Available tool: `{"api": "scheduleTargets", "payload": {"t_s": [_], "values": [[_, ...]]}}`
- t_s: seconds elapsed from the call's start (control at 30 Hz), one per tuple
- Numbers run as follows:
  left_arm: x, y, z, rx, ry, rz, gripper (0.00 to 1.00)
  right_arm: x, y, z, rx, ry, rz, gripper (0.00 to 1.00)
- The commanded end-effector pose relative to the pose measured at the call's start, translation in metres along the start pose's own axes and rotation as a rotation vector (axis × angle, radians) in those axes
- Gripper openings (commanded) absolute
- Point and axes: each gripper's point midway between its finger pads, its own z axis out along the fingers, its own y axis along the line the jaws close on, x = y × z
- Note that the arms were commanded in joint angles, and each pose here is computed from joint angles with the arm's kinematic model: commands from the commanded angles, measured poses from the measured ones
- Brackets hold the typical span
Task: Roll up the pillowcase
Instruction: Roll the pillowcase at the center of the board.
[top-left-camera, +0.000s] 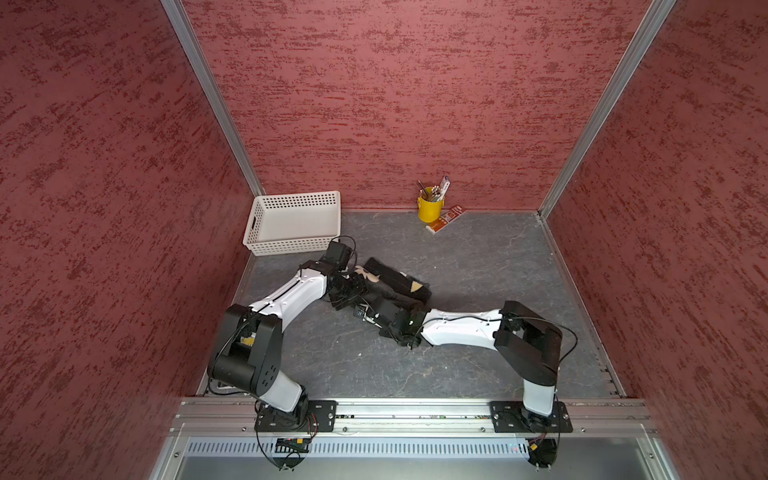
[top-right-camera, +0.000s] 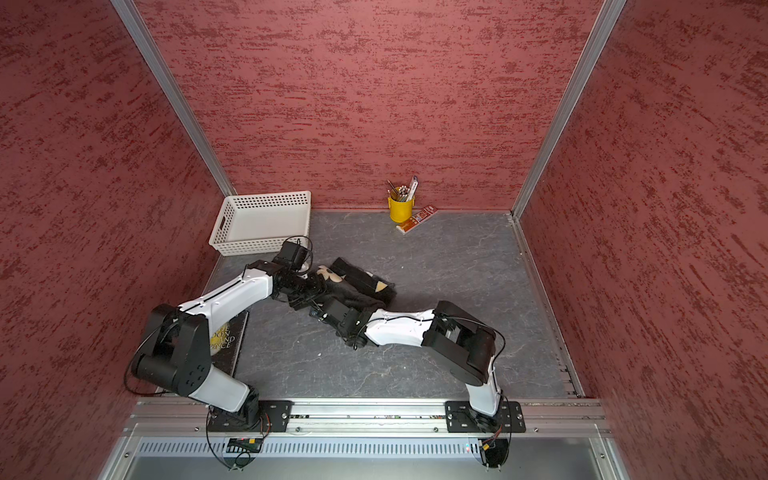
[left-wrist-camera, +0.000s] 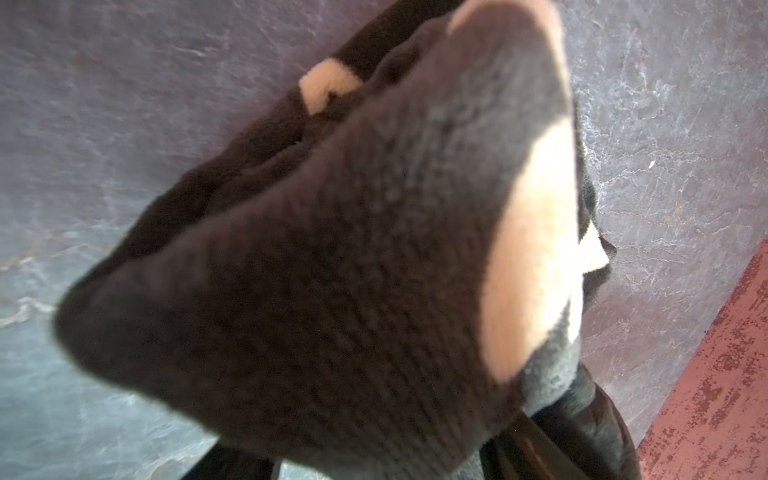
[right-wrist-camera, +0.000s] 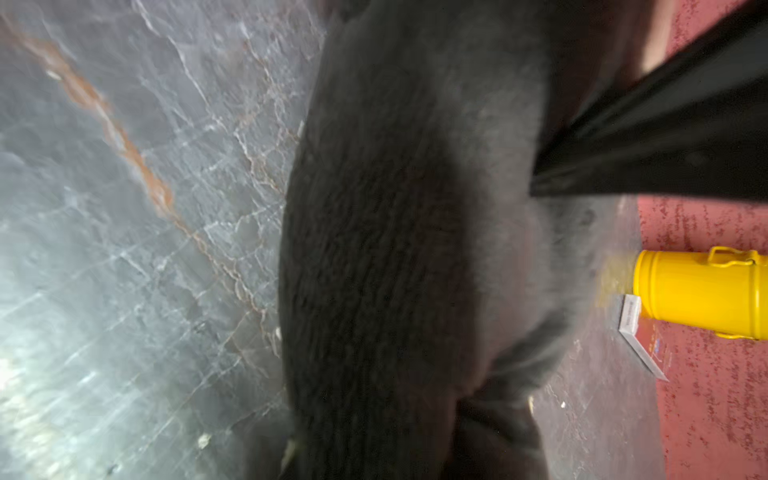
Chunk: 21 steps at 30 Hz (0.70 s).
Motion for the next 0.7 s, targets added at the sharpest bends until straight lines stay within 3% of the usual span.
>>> {"api": "scheduleTargets", "payload": {"t_s": [0.0, 0.27, 0.43, 0.67], "values": [[-0.024, -0.004, -0.034, 0.032, -0.097, -0.016, 0.76, 0.006, 0.025, -0.006, -0.176, 0.024, 0.083, 0.05], [-0.037, 0.001, -0.08, 0.079, -0.191, -0.019, 0.78, -0.019, -0.006, -0.04, -0.56, -0.101, 0.494, 0.11], [-0.028, -0.005, -0.068, 0.102, -0.163, -0.006, 0.77, -0.011, -0.032, -0.03, -0.774, -0.103, 0.709, 0.13], [-0.017, -0.027, -0.043, 0.134, -0.124, 0.013, 0.78, 0.016, -0.066, -0.003, -0.931, -0.085, 0.993, 0.17]]}}
